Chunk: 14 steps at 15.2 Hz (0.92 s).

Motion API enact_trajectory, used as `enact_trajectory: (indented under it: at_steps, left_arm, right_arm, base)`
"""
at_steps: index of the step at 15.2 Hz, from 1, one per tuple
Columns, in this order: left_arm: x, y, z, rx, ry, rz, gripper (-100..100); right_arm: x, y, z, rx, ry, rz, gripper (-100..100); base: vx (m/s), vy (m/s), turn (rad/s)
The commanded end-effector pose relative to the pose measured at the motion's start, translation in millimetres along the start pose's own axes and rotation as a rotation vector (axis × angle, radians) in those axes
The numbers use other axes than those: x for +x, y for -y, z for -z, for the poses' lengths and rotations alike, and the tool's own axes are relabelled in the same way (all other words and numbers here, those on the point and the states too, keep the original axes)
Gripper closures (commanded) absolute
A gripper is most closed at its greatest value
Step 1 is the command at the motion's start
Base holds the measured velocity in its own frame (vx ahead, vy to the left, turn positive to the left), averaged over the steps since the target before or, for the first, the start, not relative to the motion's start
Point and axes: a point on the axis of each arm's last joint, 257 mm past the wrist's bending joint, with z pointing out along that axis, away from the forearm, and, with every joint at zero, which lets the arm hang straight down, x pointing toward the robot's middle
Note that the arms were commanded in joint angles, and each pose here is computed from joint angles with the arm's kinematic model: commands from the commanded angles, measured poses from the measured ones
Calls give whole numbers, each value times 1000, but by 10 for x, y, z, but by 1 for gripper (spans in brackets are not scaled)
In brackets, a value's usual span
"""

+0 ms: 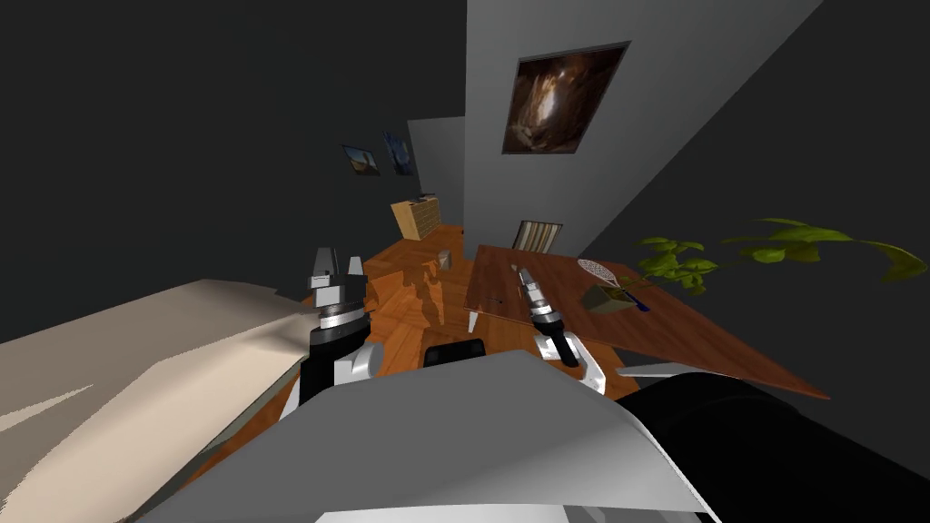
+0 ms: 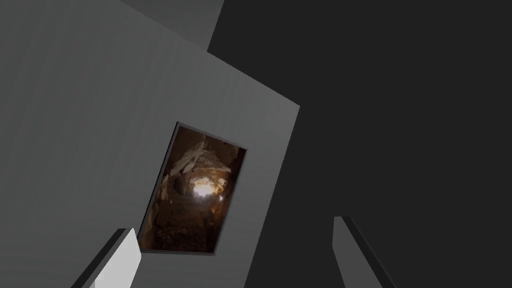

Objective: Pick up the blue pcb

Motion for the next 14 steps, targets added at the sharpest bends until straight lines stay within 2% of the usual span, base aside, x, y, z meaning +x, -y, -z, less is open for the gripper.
enact_trajectory:
  at_steps: [1, 2, 3, 4, 5, 6, 7, 8, 9, 10, 11, 12, 13, 14]
  left_arm:
    - [0, 0, 0, 0, 0, 0, 0]
    - [0, 0, 0, 0, 0, 0, 0]
    - [0, 0, 0, 0, 0, 0, 0]
    - [0, 0, 0, 0, 0, 0, 0]
    - [0, 0, 0, 0, 0, 0, 0]
    - [0, 0, 0, 0, 0, 0, 0]
    - [0, 0, 0, 0, 0, 0, 0]
    - [0, 0, 0, 0, 0, 0, 0]
    - [0, 0, 0, 0, 0, 0, 0]
    - [0, 0, 0, 0, 0, 0, 0]
    - [0, 0, 0, 0, 0, 0, 0]
    - [0, 0, 0, 0, 0, 0, 0]
    - [0, 0, 0, 0, 0, 0, 0]
    - [0, 0, 0, 0, 0, 0, 0]
  right_arm:
    - [61, 155, 99, 30, -51, 75, -100]
    - [100, 302, 191, 57, -100, 147, -100]
    - [101, 306, 192, 57, -100, 147, -100]
    - [132, 442, 283, 79, -151, 221, -100]
    - [134, 459, 292, 83, -152, 220, -100]
    - [159, 598, 390, 102, -205, 296, -100]
    - [161, 613, 399, 106, -206, 296, -100]
    - [179, 768, 511, 127, -260, 371, -100]
    - [179, 768, 511, 127, -260, 373, -100]
    - [190, 919, 626, 146, -315, 444, -100]
    - [190, 921, 627, 146, -316, 451, -100]
    - [193, 1072, 748, 164, -372, 520, -100]
    - [193, 1072, 748, 162, -373, 529, -100]
    - [189, 1221, 872, 178, -429, 597, -100]
  base:
    - [80, 181, 67]
    - [54, 182, 62]
    - [55, 157, 41]
    - [73, 139, 56]
    - [61, 124, 50]
    - [68, 123, 55]
    - [69, 113, 46]
    - [87, 124, 84]
    - [75, 121, 50]
    - [67, 123, 40]
    - [51, 109, 29]
    - [59, 113, 53]
    - [68, 107, 41]
    - [58, 117, 54]
